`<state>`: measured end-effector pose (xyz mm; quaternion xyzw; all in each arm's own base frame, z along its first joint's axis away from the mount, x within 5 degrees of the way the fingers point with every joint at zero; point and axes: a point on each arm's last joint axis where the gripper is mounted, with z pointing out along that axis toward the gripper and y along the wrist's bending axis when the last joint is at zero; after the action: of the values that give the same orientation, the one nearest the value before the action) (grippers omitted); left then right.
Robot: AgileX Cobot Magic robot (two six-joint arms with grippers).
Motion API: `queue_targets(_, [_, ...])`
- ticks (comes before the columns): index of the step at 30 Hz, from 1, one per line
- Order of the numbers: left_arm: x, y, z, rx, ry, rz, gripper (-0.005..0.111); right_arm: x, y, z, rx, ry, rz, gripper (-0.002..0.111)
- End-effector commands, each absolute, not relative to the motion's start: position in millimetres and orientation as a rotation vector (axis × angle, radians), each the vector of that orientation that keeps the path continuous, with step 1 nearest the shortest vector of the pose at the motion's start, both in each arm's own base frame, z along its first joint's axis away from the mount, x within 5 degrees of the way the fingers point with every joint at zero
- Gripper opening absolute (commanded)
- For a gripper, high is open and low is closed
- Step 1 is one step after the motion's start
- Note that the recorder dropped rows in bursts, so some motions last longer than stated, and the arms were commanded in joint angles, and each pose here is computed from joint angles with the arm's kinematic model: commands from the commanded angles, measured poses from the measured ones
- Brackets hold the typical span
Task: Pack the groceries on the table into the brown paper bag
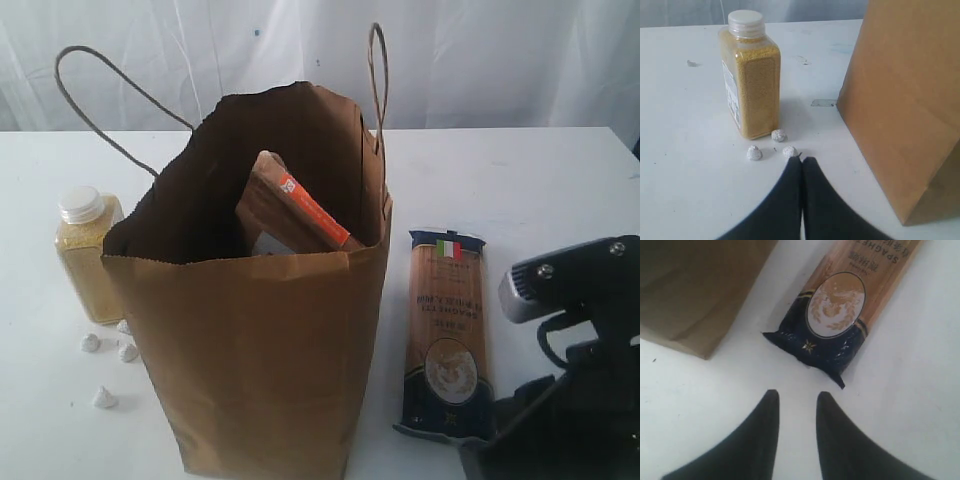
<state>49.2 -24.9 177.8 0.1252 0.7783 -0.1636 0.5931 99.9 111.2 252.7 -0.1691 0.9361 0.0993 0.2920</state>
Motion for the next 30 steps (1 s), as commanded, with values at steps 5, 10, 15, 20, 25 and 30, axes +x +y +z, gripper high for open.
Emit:
queue_targets(5, [48.8, -25.0, 176.1, 0.286, 1.815, -0.387, 0.0, 126.6, 95.6, 256.6, -0.231, 2.442, 0.257, 0.025])
queue_targets(10, [48.8, -25.0, 176.1, 0.286, 1.815, -0.387, 0.0, 142.9, 91.7, 254.7, -0.138, 2.411, 0.266, 0.025])
queue_targets(15, [48.8, -25.0, 176.1, 0.286, 1.815, -0.387, 0.0, 168.8, 91.4, 237.1, -0.052, 2.448, 0.235, 0.034])
queue_targets(20, [48.8, -25.0, 176.1, 0.286, 1.815, -0.387, 0.0, 199.6, 83.9, 212.3, 0.091, 2.484, 0.233, 0.055])
queue_targets(25, [48.8, -25.0, 176.1, 0.286, 1.815, -0.387, 0.0, 219.4, 90.8, 201.4, 0.095, 2.446, 0.303, 0.06])
queue_targets(30, [48.8, -25.0, 176.1, 0.286, 1.815, -0.387, 0.0, 239.1, 102.1, 202.6, 0.093, 2.41, 0.355, 0.073])
